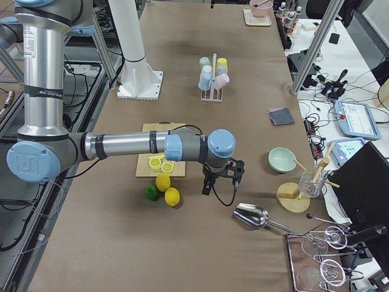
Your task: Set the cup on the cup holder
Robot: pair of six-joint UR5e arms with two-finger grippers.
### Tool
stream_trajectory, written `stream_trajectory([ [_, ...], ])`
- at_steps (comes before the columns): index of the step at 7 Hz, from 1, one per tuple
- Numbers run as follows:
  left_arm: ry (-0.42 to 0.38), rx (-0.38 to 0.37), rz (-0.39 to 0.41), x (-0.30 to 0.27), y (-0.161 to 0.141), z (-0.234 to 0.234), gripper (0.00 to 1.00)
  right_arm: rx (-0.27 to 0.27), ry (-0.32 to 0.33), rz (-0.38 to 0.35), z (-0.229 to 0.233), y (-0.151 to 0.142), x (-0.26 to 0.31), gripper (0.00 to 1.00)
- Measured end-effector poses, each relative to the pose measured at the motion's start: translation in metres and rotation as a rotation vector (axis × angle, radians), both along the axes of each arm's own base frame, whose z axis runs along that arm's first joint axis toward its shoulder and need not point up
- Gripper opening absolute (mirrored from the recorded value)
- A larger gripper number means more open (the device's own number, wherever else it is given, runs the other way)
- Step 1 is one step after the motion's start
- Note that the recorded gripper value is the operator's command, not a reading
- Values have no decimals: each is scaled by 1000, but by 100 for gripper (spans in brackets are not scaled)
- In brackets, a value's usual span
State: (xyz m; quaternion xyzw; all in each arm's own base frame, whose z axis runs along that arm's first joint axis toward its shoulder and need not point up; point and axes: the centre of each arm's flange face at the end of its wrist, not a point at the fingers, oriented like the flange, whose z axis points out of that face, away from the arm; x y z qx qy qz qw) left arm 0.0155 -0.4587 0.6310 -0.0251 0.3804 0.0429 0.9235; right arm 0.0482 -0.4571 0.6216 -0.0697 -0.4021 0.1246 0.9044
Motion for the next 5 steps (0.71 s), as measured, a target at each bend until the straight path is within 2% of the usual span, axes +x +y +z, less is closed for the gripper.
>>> stream_trajectory([
  [5,3,17,-3,-2,6,-5,98,-30,36,33,16,8,18,100],
])
